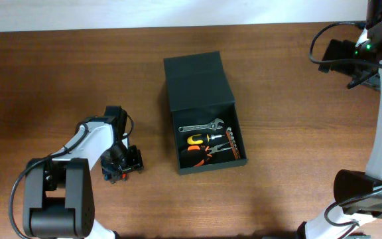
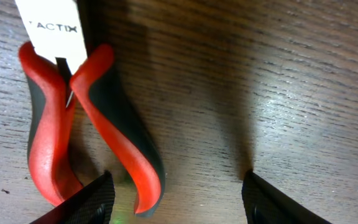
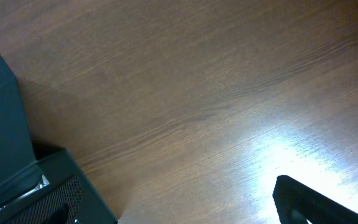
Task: Pack container
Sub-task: 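Lower the left gripper onto the cutter handles and close it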
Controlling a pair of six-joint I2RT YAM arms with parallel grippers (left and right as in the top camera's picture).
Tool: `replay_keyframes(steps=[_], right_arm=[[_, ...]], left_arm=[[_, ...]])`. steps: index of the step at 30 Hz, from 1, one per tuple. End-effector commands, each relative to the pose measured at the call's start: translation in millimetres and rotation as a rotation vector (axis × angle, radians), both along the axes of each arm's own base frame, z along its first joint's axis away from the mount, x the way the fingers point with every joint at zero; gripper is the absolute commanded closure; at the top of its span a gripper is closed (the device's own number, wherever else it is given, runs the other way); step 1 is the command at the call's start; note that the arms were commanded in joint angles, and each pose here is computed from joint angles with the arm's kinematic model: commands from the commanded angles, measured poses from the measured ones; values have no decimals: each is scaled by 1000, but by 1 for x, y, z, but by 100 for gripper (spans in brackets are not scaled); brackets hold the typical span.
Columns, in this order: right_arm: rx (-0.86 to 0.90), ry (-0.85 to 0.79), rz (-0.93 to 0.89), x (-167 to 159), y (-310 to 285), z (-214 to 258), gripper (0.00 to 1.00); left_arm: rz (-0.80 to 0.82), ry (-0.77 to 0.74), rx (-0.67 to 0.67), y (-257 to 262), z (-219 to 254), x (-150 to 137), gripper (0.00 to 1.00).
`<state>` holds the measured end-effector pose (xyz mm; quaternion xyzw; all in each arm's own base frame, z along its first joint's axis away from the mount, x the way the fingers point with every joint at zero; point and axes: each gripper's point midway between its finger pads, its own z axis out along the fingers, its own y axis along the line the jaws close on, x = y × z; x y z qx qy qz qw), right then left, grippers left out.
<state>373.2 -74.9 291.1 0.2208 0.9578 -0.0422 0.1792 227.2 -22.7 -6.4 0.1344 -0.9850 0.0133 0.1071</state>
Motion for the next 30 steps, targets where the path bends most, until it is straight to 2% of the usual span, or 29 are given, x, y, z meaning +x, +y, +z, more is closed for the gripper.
replay_keyframes(steps=[1,14,25,30], right_arm=[[2,-8,-6,-2,-1,3,1],[2,-8,-5,-2,-1,3,1],[2,-7,-5,-2,-1,3,1],[2,-8,-6,-2,-1,3,1]], left_arm=[[4,14,6,1,-12,-8,32],[-19,-49,-2,0,-15,6,32],[-118,-107,-3,2,-17,19,32],[-116,-96,-13,1,-17,16,32]])
